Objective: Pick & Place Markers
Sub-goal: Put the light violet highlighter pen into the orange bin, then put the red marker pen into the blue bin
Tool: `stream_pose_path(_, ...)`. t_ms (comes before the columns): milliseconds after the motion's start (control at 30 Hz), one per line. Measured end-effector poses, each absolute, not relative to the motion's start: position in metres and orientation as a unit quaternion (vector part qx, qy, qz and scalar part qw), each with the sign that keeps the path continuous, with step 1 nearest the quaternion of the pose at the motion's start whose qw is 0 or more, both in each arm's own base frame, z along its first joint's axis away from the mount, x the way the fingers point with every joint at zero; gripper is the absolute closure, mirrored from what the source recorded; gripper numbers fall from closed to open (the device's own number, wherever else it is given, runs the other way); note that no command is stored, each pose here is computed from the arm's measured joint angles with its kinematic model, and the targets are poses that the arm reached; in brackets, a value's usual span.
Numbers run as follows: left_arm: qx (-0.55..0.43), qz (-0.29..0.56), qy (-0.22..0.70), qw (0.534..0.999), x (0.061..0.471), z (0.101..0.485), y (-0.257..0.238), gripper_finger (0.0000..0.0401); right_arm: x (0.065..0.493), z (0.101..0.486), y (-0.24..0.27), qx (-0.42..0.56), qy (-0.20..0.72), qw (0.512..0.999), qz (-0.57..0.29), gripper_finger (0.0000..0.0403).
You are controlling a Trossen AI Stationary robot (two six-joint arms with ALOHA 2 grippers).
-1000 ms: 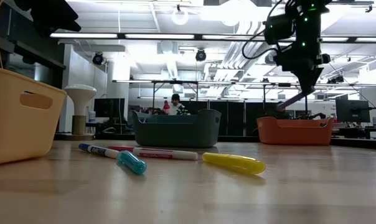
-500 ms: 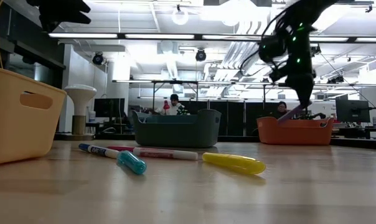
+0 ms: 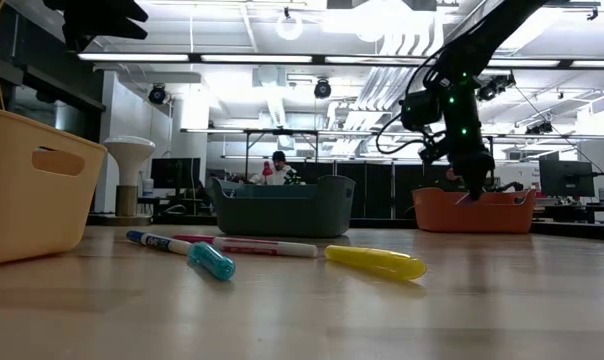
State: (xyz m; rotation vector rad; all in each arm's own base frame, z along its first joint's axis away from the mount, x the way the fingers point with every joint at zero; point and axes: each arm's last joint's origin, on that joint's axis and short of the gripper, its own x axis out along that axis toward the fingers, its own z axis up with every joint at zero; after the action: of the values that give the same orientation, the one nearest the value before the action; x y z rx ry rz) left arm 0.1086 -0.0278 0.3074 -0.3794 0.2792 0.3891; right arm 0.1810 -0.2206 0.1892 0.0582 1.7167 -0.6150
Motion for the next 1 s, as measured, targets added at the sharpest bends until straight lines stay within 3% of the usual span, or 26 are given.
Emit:
stream_pose_path(300,-0.185,0.209,0.129,0.951,0.108,0.308,-0.027,0.0264,0.18,0.19,-0.222,0.004,0.753,0.599,-0.273,0.0292)
stream_pose_path(600,-0.185,0.21,0.129,0.951,0.108,0.308,-0.027,0.0264,0.181,0.191,-0.221,0.033,0.735,0.609,-0.296,0.0215)
stream_pose_path(1000,-0.189,0.238,0.094,0.948,0.124,0.311,-0.032,0.0264,0.172,0.24,-0.202,0.122,0.605,0.703,-0.353,0.0197)
